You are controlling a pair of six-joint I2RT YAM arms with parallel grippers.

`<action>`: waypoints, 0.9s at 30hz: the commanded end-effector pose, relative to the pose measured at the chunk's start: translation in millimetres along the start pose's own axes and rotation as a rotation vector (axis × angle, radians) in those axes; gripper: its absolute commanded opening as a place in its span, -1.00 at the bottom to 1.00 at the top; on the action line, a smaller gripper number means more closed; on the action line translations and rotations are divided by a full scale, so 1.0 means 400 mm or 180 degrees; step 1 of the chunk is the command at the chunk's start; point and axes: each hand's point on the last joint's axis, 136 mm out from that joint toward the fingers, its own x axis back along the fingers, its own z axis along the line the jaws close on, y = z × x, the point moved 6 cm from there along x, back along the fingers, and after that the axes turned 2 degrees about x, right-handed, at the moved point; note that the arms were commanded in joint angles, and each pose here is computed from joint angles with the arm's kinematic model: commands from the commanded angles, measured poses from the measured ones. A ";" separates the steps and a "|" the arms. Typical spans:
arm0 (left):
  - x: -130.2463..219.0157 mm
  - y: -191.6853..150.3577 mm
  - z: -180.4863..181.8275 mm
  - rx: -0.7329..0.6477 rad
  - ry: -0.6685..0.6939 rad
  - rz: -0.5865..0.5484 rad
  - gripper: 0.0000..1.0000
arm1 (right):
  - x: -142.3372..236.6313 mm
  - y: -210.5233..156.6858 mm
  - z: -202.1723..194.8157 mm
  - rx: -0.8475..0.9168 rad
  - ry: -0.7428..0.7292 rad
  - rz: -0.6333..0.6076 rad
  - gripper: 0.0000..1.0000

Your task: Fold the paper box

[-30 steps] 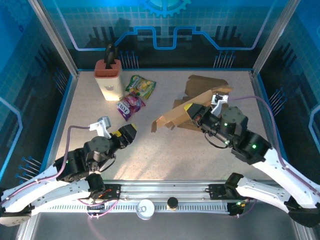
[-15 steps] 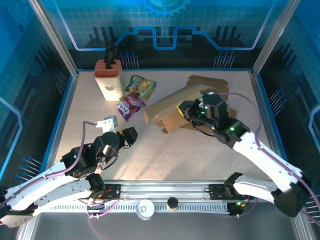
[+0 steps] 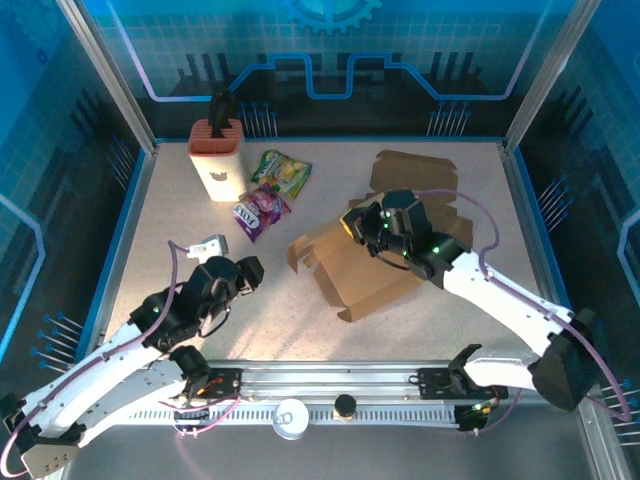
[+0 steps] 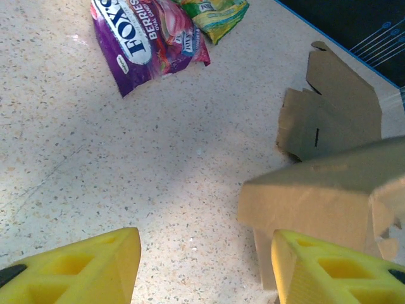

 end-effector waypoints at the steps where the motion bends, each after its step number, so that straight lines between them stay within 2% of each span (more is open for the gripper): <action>1: -0.014 -0.016 0.027 -0.0027 0.0142 0.0077 0.15 | 0.038 -0.042 -0.028 -0.0038 -0.0016 -0.0187 -1.00; 4: -0.029 -0.020 0.026 -0.0089 0.0179 0.0111 0.15 | 0.021 -0.063 -0.050 -0.0068 -0.0030 -0.0151 -1.00; 8: -0.051 -0.030 0.035 -0.0187 0.0286 0.0158 0.09 | -0.029 -0.041 -0.056 -0.0087 -0.0047 -0.0093 -1.00; 13: -0.075 -0.050 0.060 -0.0312 0.0389 0.0185 0.05 | -0.093 -0.035 -0.093 -0.0163 -0.0068 0.0151 -1.00; 18: -0.118 -0.071 0.065 -0.0585 0.0320 0.0190 0.04 | -0.107 -0.037 -0.138 -0.0205 -0.0149 0.0160 -1.00; 23: -0.176 -0.101 0.054 -0.0895 0.0170 0.0244 0.23 | -0.115 -0.016 -0.172 -0.0204 -0.0160 0.0189 -1.00; 27: -0.214 -0.116 0.039 -0.1122 0.0090 0.0281 0.26 | -0.127 -0.005 -0.175 -0.0122 -0.0078 0.0256 -1.00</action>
